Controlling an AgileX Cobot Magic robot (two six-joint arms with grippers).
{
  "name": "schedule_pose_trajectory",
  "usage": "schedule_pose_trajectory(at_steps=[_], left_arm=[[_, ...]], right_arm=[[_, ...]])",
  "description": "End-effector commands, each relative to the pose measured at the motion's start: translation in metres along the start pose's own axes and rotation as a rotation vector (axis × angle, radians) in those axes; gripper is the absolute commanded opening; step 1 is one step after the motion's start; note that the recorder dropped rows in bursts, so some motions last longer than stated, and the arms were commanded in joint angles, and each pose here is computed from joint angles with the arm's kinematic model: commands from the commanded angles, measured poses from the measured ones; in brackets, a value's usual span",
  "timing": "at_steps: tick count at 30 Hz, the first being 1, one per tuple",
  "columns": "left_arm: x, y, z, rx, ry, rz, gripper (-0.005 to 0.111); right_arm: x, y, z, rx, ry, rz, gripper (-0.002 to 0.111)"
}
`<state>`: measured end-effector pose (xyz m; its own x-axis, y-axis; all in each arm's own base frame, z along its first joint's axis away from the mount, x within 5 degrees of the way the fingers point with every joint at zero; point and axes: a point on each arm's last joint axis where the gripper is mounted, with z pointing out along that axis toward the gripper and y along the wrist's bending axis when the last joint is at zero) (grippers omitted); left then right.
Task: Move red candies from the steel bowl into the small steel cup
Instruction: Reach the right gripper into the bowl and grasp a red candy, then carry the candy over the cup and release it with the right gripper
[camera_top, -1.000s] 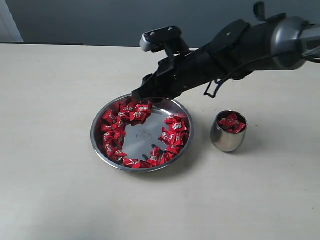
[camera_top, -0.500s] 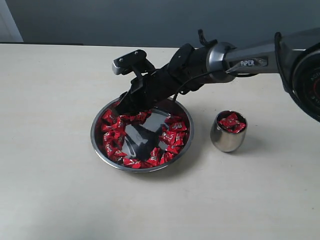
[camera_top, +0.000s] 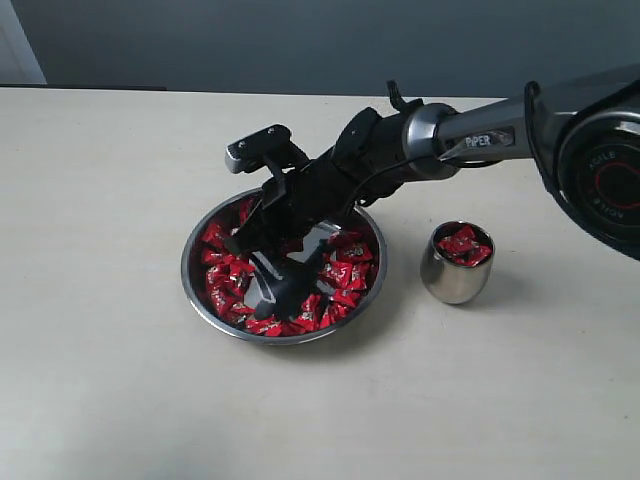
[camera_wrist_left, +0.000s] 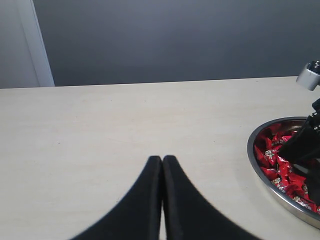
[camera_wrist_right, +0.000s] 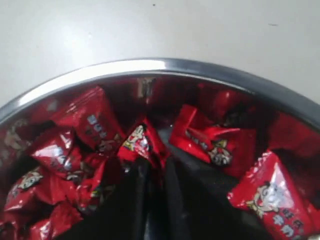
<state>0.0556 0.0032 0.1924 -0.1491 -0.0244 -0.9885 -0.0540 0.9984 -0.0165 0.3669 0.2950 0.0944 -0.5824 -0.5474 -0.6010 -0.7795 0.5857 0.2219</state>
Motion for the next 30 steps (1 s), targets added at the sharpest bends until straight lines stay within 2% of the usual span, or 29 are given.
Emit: schedule_pose_trajectory(at_steps=[1, 4, 7, 11, 14, 18, 24, 30], left_arm=[[0.0, 0.0, 0.0, 0.006, -0.006, 0.0, 0.0], [0.0, 0.0, 0.0, 0.006, -0.006, 0.0, 0.0], [0.0, 0.0, 0.0, 0.006, -0.006, 0.0, 0.0], [0.0, 0.0, 0.0, 0.006, -0.006, 0.0, 0.0], [0.0, 0.0, 0.0, 0.006, -0.006, 0.0, 0.0], [0.0, 0.0, 0.0, 0.006, -0.006, 0.0, 0.0], [0.0, 0.0, 0.0, 0.006, -0.006, 0.0, 0.0], [0.0, 0.0, 0.0, 0.006, -0.006, 0.0, 0.0]], right_arm=[[-0.019, 0.008, -0.022, -0.008, -0.051, -0.031, -0.001], [-0.039, 0.019, -0.054, -0.027, -0.1, -0.078, -0.001], [-0.048, 0.031, -0.084, -0.047, -0.074, -0.137, -0.001], [-0.05, 0.03, -0.129, 0.058, -0.003, -0.04, -0.001], [-0.047, 0.025, -0.162, 0.139, -0.019, -0.033, -0.001], [-0.033, 0.019, -0.209, 0.22, -0.05, -0.005, -0.001], [0.01, 0.01, -0.266, 0.345, -0.048, 0.111, -0.001], [0.05, 0.014, -0.276, 0.355, 0.027, 0.16, -0.001]])
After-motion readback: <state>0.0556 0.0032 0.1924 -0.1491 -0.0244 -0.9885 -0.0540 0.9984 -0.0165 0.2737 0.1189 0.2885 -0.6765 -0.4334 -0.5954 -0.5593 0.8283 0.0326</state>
